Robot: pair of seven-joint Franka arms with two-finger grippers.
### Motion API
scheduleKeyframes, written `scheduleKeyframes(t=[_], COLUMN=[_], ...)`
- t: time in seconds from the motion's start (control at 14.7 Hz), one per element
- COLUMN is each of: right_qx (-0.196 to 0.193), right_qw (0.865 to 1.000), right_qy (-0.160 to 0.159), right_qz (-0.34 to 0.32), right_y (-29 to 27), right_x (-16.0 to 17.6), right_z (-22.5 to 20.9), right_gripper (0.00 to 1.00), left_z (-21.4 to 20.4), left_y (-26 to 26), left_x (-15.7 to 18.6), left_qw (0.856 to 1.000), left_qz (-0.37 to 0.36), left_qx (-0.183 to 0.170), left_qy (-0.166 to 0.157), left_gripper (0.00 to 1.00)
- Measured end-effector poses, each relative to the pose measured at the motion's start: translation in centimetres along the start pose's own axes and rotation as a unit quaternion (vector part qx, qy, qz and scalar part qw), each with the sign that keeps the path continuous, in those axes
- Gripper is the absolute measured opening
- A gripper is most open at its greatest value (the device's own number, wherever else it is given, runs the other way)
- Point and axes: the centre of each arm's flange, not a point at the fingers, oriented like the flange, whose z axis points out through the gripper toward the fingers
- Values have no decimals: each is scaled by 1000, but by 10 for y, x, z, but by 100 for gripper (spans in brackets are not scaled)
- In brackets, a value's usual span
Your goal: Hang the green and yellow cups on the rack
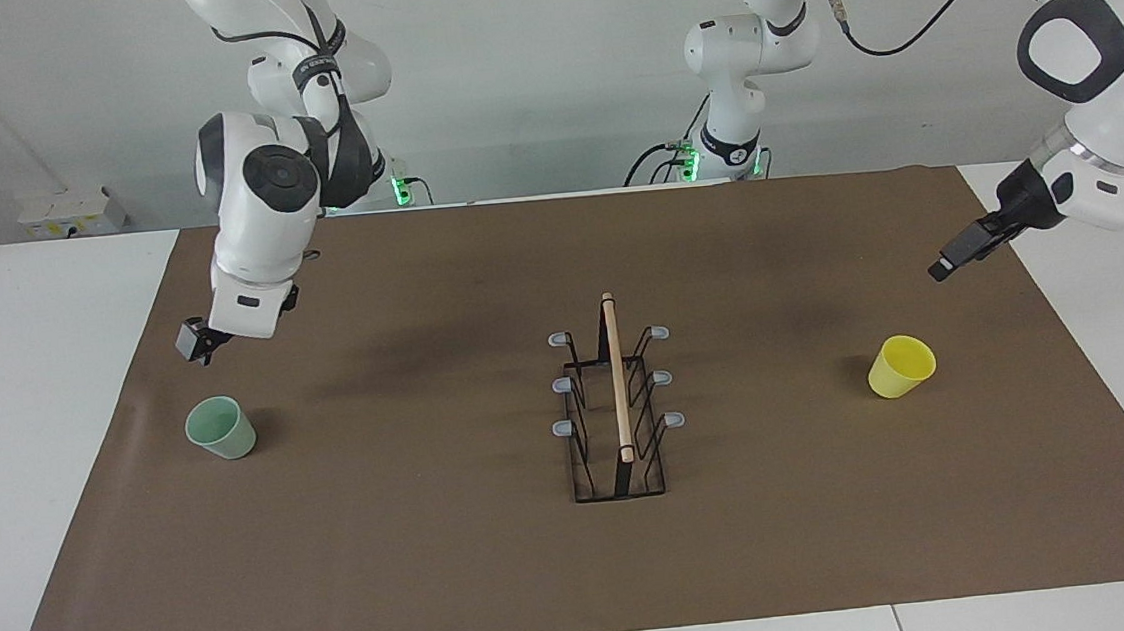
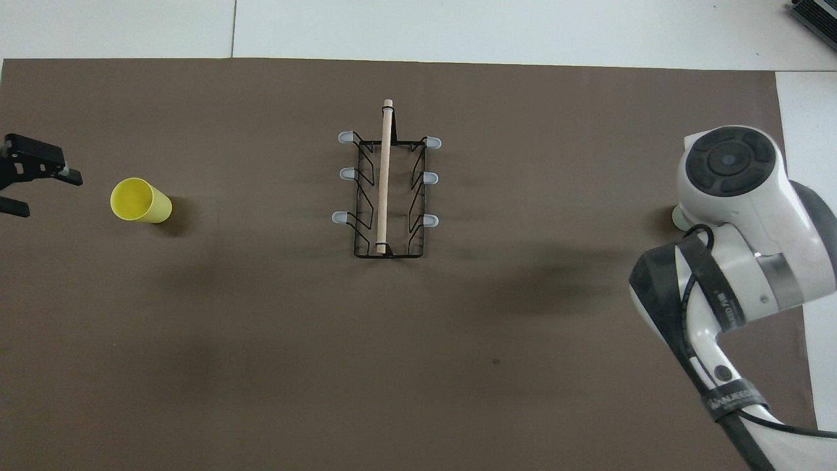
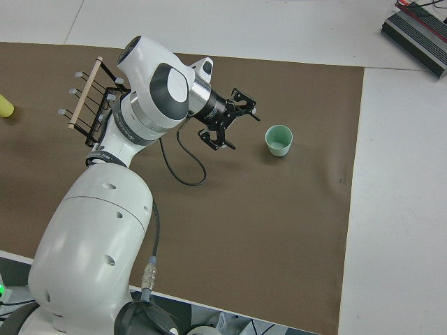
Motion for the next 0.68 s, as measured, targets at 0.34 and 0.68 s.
scheduleKeyframes(t=[0.34, 0.68], right_qx=[-26, -95], right_qw=[995, 956], right_qy=[-27, -108], right_qz=[-94, -255], right_y=[-2, -2], right_x=[-1, -1], right_z=[5, 23], right_gripper=[100, 100], left_z=[27, 56], left_y=[-11, -45], left_x=[24, 78], left_qw=[990, 971], left_qz=[-138, -236], left_qx=[-19, -42], left_qy=[-17, -23], left_gripper=[100, 100])
